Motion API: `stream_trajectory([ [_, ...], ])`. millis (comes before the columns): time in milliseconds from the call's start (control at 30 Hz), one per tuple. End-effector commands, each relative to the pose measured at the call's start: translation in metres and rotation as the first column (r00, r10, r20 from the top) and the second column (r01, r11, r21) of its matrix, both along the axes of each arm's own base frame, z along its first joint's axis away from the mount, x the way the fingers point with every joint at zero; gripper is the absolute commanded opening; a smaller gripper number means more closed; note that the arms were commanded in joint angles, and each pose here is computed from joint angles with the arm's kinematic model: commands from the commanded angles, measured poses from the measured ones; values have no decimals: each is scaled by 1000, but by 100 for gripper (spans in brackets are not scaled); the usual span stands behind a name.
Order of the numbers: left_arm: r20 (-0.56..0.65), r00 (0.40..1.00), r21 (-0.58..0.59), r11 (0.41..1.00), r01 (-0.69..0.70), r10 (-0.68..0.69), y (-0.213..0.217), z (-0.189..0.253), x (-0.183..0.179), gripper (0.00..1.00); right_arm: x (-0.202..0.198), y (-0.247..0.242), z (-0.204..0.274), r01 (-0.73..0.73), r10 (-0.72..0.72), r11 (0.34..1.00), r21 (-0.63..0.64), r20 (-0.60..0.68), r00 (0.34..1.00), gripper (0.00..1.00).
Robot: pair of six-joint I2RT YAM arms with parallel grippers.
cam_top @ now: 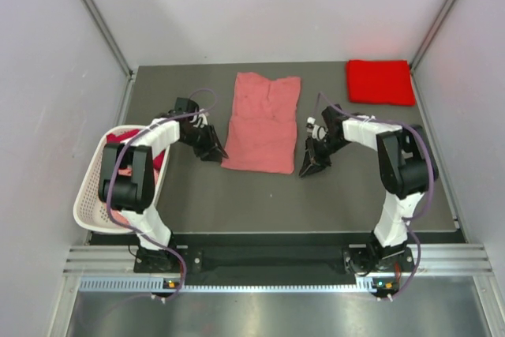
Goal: Fold and stack the t-shirts
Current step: Fold the tshirt
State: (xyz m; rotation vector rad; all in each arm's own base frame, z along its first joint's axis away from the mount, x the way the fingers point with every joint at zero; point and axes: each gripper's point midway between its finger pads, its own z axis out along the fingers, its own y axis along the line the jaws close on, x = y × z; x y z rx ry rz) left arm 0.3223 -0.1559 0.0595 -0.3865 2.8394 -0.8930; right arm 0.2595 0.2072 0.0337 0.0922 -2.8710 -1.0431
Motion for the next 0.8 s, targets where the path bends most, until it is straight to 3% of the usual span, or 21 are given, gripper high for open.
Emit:
stream_trajectory([
  [0,49,999,12,1000,15,-16,4,28,-8,36,6,8,32,-22,18,999,41,103,995,12],
  [167,105,994,-127,991,30,-16,-16,40,3,37,30,41,48,6,-24,984,176,102,995,15],
  [200,124,992,-208,977,43,-18,-27,47,11,35,41,55,60,-19,-8,977,211,125,992,14],
  [300,104,994,-238,971,4,21,-32,28,30,33,65,73,56,-32,4,967,253,112,994,14],
  [433,43,998,-139,989,-44,50,-18,-25,49,32,85,70,31,2,-18,962,274,55,998,13],
  [567,-16,999,-41,999,-30,29,-4,-50,49,30,93,44,-6,59,-62,971,232,2,998,13],
  [700,12,1000,5,1000,11,-11,3,-33,39,31,100,1,-18,69,-72,996,65,49,996,13],
  [767,70,998,38,999,5,-8,9,-6,37,33,96,-9,-1,40,-41,999,12,87,995,17],
])
